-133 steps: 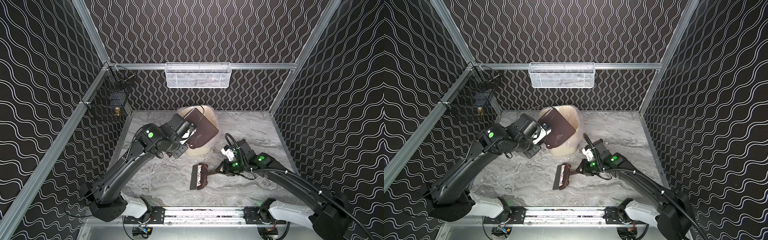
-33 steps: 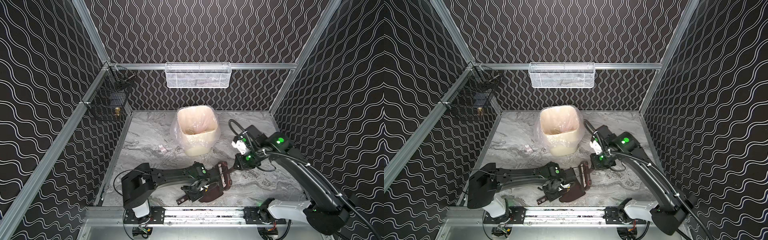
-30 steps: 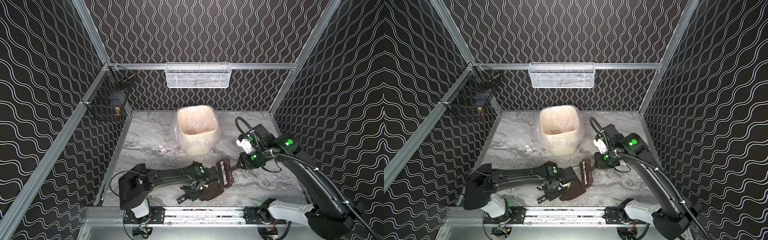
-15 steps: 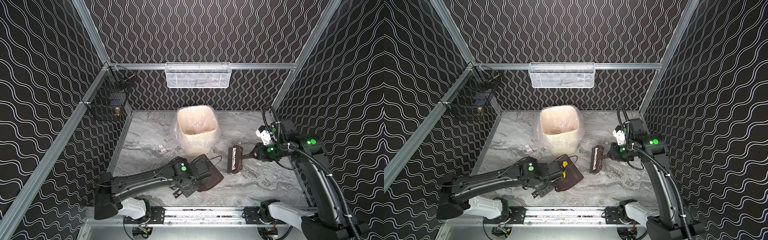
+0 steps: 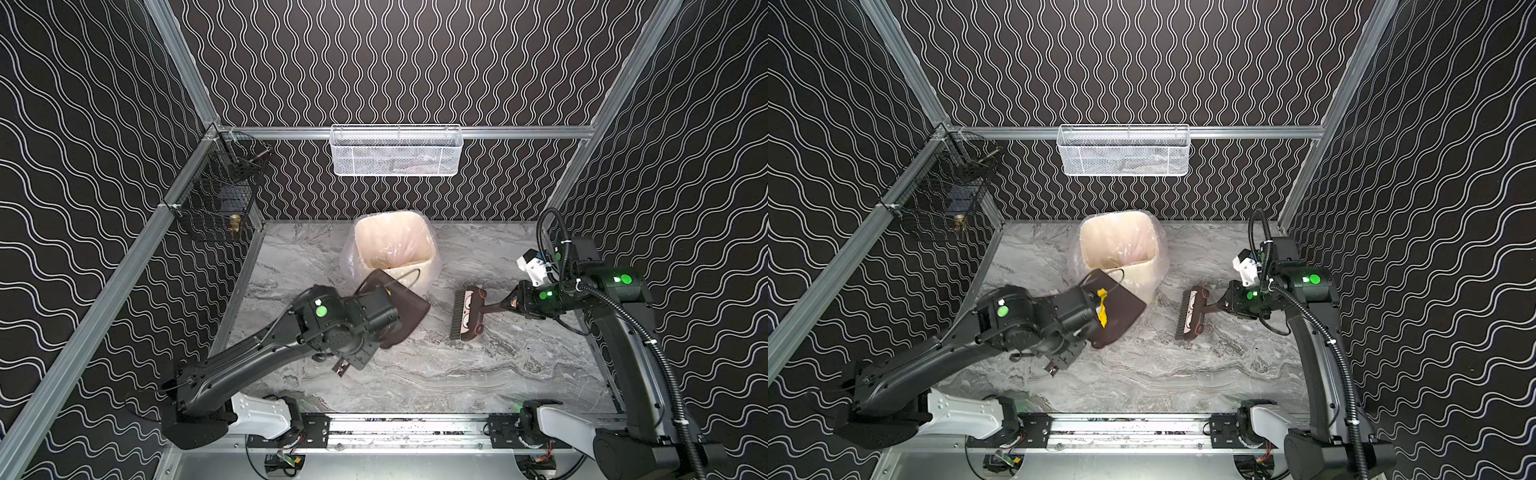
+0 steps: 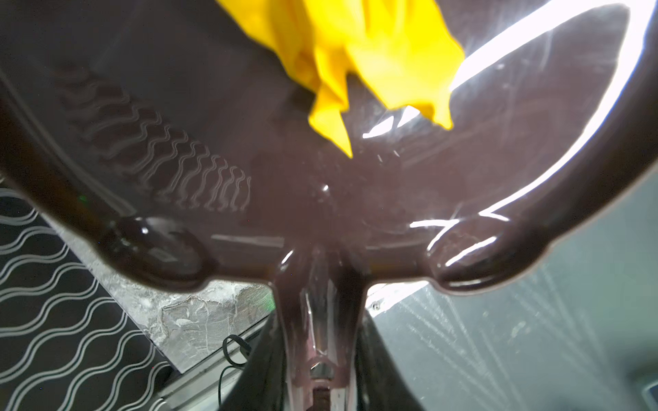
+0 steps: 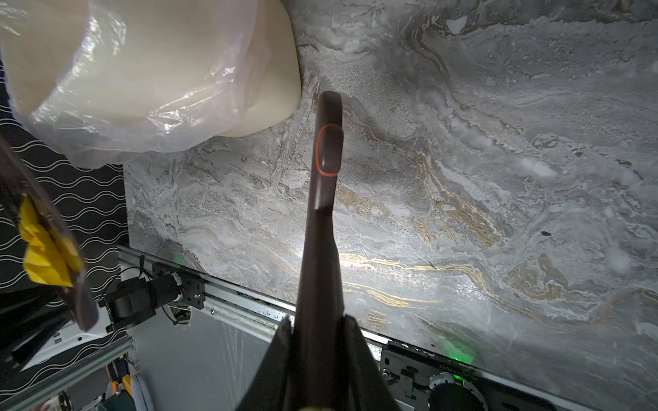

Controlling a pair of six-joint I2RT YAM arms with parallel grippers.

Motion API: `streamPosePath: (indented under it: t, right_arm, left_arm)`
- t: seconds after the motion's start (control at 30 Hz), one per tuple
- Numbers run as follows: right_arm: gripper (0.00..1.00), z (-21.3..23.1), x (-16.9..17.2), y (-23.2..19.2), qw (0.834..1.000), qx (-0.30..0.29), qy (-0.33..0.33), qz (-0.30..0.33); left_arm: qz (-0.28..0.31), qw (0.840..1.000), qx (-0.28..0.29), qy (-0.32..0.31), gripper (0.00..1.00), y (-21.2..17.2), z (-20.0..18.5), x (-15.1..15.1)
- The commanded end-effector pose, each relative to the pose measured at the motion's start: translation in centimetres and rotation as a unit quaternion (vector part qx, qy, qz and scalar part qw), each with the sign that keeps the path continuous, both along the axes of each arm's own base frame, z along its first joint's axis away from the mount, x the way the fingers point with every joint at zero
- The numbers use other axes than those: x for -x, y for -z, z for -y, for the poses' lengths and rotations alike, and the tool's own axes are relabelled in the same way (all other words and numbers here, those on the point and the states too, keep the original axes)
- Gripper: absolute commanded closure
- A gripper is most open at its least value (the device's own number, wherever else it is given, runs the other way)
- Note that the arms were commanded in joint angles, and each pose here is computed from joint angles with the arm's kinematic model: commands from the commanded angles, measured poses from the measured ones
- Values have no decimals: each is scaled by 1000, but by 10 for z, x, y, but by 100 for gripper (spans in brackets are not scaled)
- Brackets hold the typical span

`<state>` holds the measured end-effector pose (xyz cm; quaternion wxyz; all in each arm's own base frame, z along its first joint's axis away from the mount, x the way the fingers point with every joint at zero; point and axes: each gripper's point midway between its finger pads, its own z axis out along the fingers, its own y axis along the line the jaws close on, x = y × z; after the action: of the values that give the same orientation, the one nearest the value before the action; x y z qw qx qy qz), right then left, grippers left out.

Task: Sweep away the paper scraps from the table
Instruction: 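Lift the dustpan to the bin with the left while the right draws back, then tip the dustpan over the bin with the left gripper to empty it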

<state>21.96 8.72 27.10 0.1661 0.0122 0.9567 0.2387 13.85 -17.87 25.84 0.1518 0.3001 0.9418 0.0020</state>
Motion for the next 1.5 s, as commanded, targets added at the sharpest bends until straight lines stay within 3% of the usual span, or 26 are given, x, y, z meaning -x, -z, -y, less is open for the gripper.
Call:
streamPosePath:
  t: [0.0, 0.43, 0.6, 0.87, 1.07, 1.37, 1.47]
  right_arm:
    - [100, -6, -6, -5, 1000, -20, -14, 16]
    - [100, -8, -9, 1, 999, -39, -6, 2]
    - [100, -8, -6, 6, 999, -40, -2, -9]
    - [100, -3, 0, 14, 999, -27, 3, -29]
    - [100, -5, 6, 26, 998, -32, 2, -53]
    - [100, -6, 12, 33, 996, -34, -5, -78]
    - [100, -8, 14, 36, 995, -42, -6, -86]
  left_arm:
    - [-7, 1000, -1, -19, 100, -14, -15, -9]
    - [-15, 993, 22, -112, 100, -38, -71, -89]
    - [-15, 995, 9, -102, 100, -39, -73, -116]
    - [16, 994, -80, -71, 100, -40, -81, -157]
    - [62, 982, -176, -41, 100, -47, -81, -179]
    - [130, 942, -308, 18, 100, -61, -66, -201]
    - [149, 919, -364, 45, 100, -66, -61, -205]
